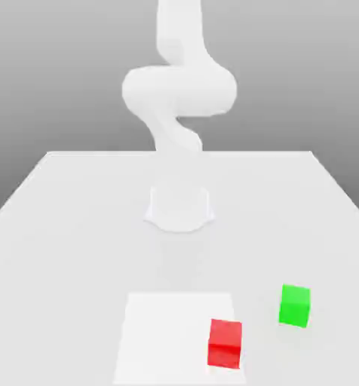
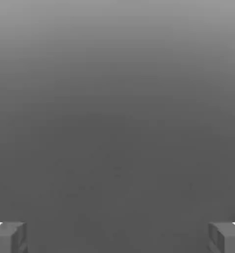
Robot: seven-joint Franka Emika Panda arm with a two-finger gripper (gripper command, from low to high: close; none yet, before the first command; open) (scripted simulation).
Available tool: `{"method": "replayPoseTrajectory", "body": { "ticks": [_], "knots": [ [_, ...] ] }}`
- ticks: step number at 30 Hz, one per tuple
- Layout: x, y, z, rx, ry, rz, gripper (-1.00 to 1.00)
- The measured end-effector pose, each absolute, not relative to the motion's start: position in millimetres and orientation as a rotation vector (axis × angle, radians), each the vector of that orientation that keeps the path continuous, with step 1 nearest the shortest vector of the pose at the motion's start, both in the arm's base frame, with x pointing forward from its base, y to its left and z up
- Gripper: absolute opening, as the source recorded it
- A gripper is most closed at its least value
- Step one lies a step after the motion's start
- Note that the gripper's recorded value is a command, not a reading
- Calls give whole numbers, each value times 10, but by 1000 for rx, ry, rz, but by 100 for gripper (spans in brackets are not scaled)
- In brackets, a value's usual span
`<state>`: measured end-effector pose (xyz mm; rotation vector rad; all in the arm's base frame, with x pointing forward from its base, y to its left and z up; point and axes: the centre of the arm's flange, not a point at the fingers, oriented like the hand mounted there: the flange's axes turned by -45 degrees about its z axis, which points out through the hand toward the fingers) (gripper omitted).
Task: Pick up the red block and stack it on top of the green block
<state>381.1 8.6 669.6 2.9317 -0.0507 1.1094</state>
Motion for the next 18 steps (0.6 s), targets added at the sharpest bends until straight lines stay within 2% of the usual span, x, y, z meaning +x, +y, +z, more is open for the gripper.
{"method": "replayPoseTrajectory", "body": {
  "ticks": [4,9,13,18],
  "knots": [
    [4283,207,5950,2979,-95,918,0],
    [4655,331,4974,3028,-143,689,0],
    [4791,423,4168,3061,-179,506,0],
    [4760,560,3176,3097,-217,275,0]
  ]
}}
